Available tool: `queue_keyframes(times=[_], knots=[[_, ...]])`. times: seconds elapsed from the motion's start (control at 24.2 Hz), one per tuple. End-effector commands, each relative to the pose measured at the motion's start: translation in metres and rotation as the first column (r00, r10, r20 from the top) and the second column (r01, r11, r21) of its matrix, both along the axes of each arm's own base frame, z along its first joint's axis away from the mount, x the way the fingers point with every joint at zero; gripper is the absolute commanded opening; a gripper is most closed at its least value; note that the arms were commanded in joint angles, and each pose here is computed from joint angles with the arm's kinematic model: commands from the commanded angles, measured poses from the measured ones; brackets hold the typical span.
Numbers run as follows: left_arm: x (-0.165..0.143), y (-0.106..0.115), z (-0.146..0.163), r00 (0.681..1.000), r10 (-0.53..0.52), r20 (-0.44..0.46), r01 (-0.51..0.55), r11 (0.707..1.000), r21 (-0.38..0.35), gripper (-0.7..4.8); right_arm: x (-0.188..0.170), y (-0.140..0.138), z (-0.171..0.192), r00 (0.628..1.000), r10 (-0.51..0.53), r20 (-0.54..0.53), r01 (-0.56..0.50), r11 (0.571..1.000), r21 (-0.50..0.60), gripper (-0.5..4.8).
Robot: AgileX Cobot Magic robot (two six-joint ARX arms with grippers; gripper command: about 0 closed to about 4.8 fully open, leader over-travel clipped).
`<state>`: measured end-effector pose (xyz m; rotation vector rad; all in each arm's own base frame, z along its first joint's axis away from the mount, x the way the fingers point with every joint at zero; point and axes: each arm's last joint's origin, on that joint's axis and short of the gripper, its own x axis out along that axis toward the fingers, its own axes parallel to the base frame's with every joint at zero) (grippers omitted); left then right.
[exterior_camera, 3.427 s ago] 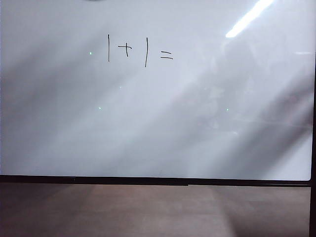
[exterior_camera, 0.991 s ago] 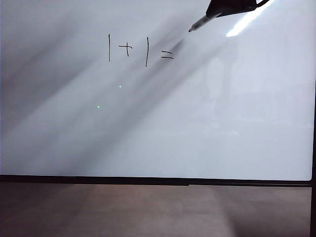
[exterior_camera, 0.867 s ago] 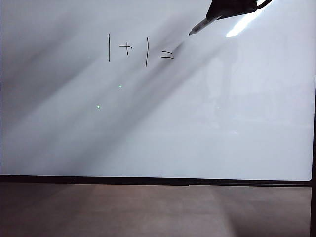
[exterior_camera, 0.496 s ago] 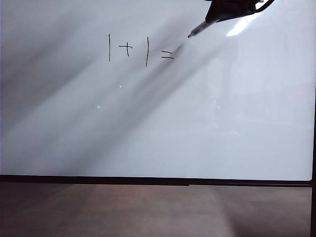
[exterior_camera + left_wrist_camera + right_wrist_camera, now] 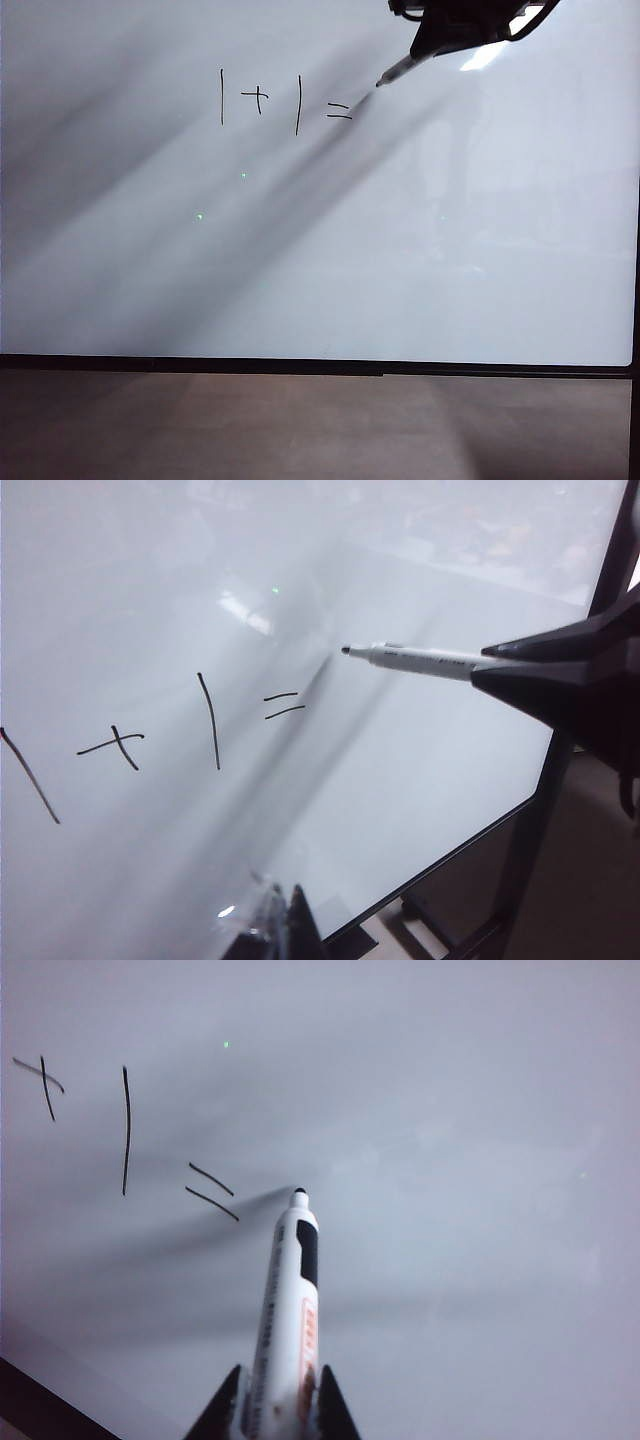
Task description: Reach to the right to find the marker pen, pick it up, and write the answer to the math problem on the whiteboard.
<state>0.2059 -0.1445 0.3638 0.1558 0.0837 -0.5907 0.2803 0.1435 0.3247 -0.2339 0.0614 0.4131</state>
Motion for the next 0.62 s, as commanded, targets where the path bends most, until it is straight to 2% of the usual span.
queue_keyframes(times=[0.04, 0.62], knots=[[-0.0004, 0.0005, 0.0028, 1.0, 0.003, 0.018, -0.003, 1.0, -0.007, -0.05, -0.0002, 0.0007, 0.0052, 0.999, 0.002, 0.037, -0.003, 1.0, 0.014, -0.06], [-0.0005, 0.0005, 0.0021, 1.0, 0.002, 0.012, -0.002, 1.0, -0.003, -0.05, 0.0029, 0.0012, 0.0063, 0.997, -0.024, 0.069, 0.022, 0.999, 0.03, -0.06]])
